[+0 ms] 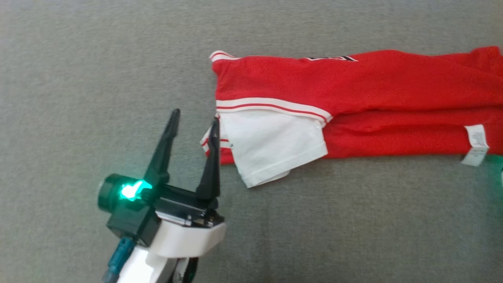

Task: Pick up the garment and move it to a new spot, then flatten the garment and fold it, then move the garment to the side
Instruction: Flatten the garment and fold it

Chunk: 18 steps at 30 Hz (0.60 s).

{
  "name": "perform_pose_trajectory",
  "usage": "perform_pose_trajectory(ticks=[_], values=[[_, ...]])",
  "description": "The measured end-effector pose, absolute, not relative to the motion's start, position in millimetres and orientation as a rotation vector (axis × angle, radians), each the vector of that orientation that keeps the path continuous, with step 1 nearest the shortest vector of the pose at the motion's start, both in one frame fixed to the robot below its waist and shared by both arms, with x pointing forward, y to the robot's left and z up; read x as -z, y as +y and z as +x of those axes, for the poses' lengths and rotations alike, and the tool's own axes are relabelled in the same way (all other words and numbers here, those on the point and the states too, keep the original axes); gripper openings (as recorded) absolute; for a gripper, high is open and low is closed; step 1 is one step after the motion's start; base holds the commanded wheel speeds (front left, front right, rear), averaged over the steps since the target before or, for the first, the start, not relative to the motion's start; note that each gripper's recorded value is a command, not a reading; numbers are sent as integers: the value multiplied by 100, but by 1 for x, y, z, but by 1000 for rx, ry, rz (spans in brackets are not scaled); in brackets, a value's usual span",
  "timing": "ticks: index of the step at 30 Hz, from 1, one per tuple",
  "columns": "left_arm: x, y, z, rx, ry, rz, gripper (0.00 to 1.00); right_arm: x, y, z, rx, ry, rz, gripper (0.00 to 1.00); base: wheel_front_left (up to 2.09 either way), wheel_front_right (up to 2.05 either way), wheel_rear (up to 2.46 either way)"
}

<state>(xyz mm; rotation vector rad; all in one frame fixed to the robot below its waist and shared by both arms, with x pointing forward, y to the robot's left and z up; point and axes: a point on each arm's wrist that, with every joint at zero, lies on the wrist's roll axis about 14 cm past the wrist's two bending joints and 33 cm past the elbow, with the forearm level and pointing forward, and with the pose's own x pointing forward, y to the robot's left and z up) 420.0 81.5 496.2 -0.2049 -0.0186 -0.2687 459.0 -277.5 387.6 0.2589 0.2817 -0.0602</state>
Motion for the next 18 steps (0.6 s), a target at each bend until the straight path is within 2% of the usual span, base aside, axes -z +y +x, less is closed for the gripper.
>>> perform_pose_trajectory(ticks=[4, 9, 10, 11, 18], values=[[-498, 84, 414, 249, -32, -232, 100, -379, -284, 474, 102, 321, 263, 100, 0, 0, 0], [-499, 98, 416, 216, -55, -221, 100, -348, -270, 473, 81, 483, 246, 100, 0, 0, 0], [-501, 105, 418, 203, -67, -216, 100, -344, -266, 472, 76, 506, 254, 15, 0, 0, 0], [-502, 107, 418, 201, -70, -214, 100, -345, -266, 472, 75, 511, 248, 0, 0, 0, 0], [-501, 108, 417, 214, -76, -223, 100, -355, -259, 468, 51, 493, 254, 0, 0, 0, 0]])
